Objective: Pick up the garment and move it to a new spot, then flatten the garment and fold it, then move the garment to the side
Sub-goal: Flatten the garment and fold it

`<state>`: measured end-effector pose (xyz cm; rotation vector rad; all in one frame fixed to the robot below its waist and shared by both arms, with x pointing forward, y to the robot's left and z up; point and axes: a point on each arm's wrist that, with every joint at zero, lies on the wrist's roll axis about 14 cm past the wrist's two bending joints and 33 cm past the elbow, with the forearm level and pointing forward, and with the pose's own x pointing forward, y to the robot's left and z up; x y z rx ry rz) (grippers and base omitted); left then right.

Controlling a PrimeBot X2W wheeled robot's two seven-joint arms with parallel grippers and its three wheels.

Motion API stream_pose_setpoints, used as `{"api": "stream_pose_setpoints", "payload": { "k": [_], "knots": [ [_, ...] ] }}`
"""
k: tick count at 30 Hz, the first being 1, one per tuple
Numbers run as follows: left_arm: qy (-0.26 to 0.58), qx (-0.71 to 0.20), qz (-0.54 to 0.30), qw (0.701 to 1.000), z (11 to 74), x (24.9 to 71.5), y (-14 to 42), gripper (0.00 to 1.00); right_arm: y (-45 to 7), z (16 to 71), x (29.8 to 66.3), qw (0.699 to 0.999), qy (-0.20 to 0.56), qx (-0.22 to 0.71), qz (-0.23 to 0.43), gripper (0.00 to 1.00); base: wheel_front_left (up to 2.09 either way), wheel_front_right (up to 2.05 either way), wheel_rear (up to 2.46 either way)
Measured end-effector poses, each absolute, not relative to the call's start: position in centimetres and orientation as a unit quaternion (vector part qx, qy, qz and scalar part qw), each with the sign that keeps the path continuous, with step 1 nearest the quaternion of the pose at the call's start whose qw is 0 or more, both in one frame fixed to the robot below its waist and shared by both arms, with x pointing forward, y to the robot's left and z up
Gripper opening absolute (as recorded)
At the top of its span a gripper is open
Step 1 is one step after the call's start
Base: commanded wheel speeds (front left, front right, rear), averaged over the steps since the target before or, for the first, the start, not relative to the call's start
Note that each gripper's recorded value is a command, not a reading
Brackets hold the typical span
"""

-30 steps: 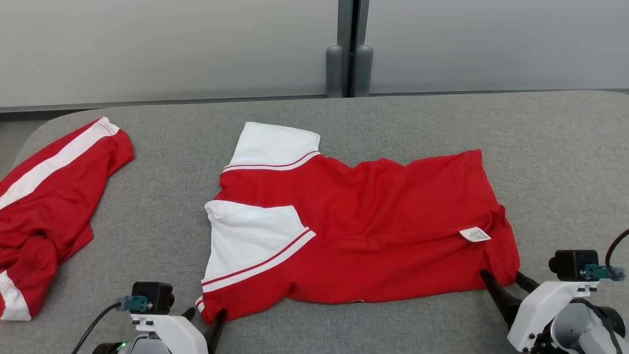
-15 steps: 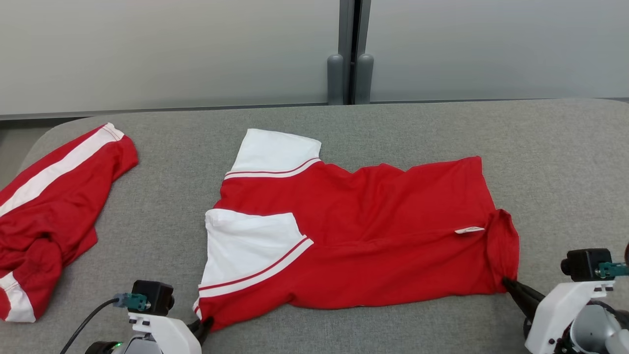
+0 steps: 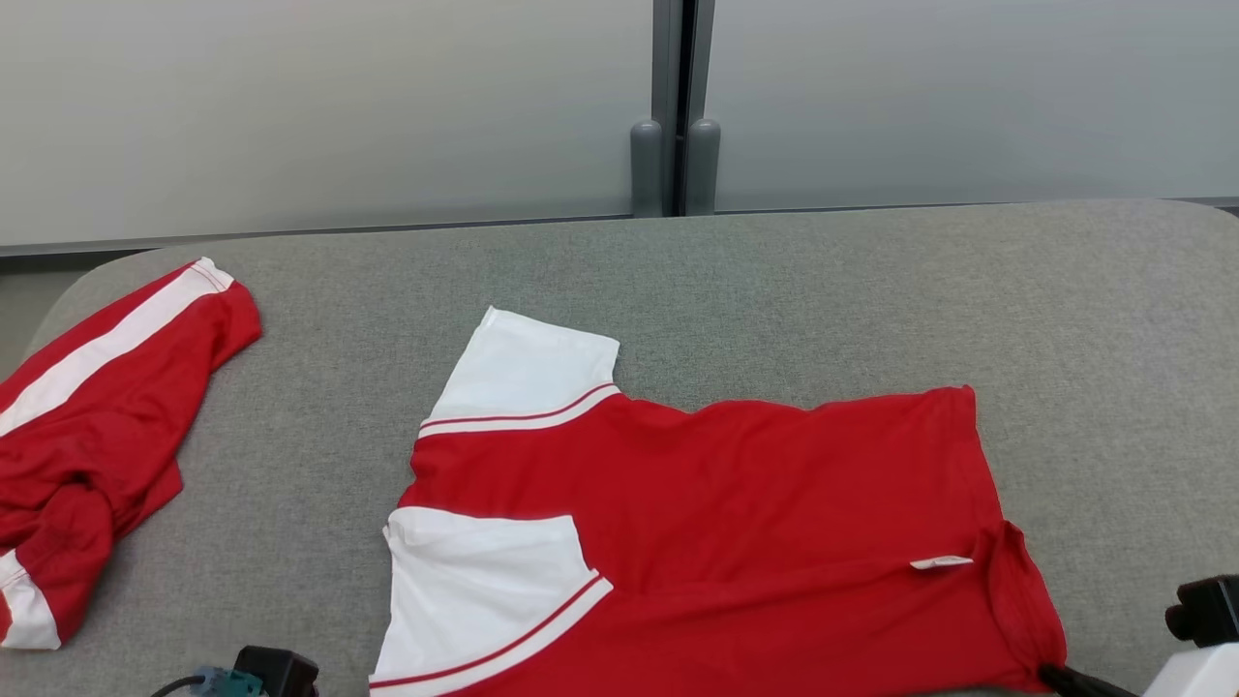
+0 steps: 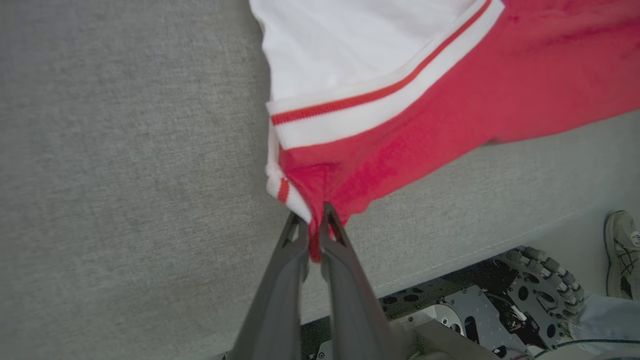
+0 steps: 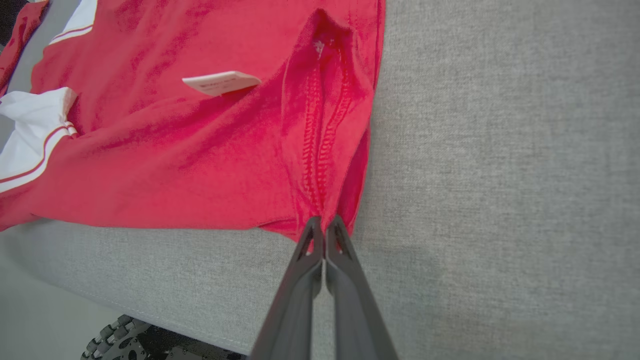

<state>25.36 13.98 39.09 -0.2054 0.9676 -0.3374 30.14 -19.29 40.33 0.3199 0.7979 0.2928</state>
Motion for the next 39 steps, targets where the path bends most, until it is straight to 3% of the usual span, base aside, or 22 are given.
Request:
{"api": "stream_pose_setpoints", "payload": {
  "k": [5, 6, 8, 9, 10, 13, 19, 26, 30, 39],
  "knots": [
    [0.486, -0.107, -0.159, 0.853, 39.0, 23.6, 13.8, 0.00, -19.9, 39.4, 27.4, 0.879, 0.429, 0.167, 0.123, 0.00, 0.00, 0.00, 0.00],
    [0.487, -0.109, -0.158, 0.852, 39.1, 23.5, 13.8, 0.00, -19.9, 39.2, 27.0, 0.876, 0.436, 0.170, 0.120, 0.05, 0.00, 0.00, 0.00],
    [0.493, -0.114, -0.156, 0.848, 39.0, 23.3, 13.7, 0.00, -20.0, 38.7, 26.1, 0.868, 0.453, 0.171, 0.112, 0.52, 0.00, 0.00, 0.00],
    [0.500, -0.118, -0.156, 0.844, 38.8, 23.0, 13.6, 0.33, -20.0, 38.5, 25.8, 0.864, 0.459, 0.173, 0.109, 1.00, 0.00, 0.00, 0.00],
    [0.504, -0.118, -0.156, 0.842, 38.7, 22.8, 13.6, 1.00, -20.0, 38.6, 25.8, 0.865, 0.459, 0.174, 0.105, 1.00, 0.00, 0.00, 0.00],
    [0.511, -0.109, -0.152, 0.839, 38.5, 22.6, 14.0, 1.00, -20.1, 39.1, 26.3, 0.871, 0.450, 0.170, 0.098, 1.00, 0.00, 0.00, 0.00],
    [0.469, -0.074, -0.153, 0.867, 40.3, 25.0, 14.9, 1.00, -20.8, 41.3, 27.7, 0.890, 0.415, 0.169, 0.086, 1.00, 0.00, 0.00, 0.00],
    [0.359, -0.015, -0.180, 0.916, 45.8, 31.0, 15.0, 1.00, -23.6, 47.1, 32.4, 0.944, 0.290, 0.150, 0.048, 1.00, 0.00, 0.00, 0.00],
    [0.305, 0.009, -0.198, 0.932, 48.8, 34.8, 14.8, 1.00, -23.7, 48.9, 35.0, 0.958, 0.246, 0.141, 0.046, 1.00, 0.00, 0.00, 0.00],
    [0.305, 0.029, -0.241, 0.921, 48.8, 41.7, 13.0, 1.00, -22.4, 47.4, 40.1, 0.956, 0.254, 0.135, 0.052, 1.00, 0.00, 0.00, 0.00]
  ]
}}
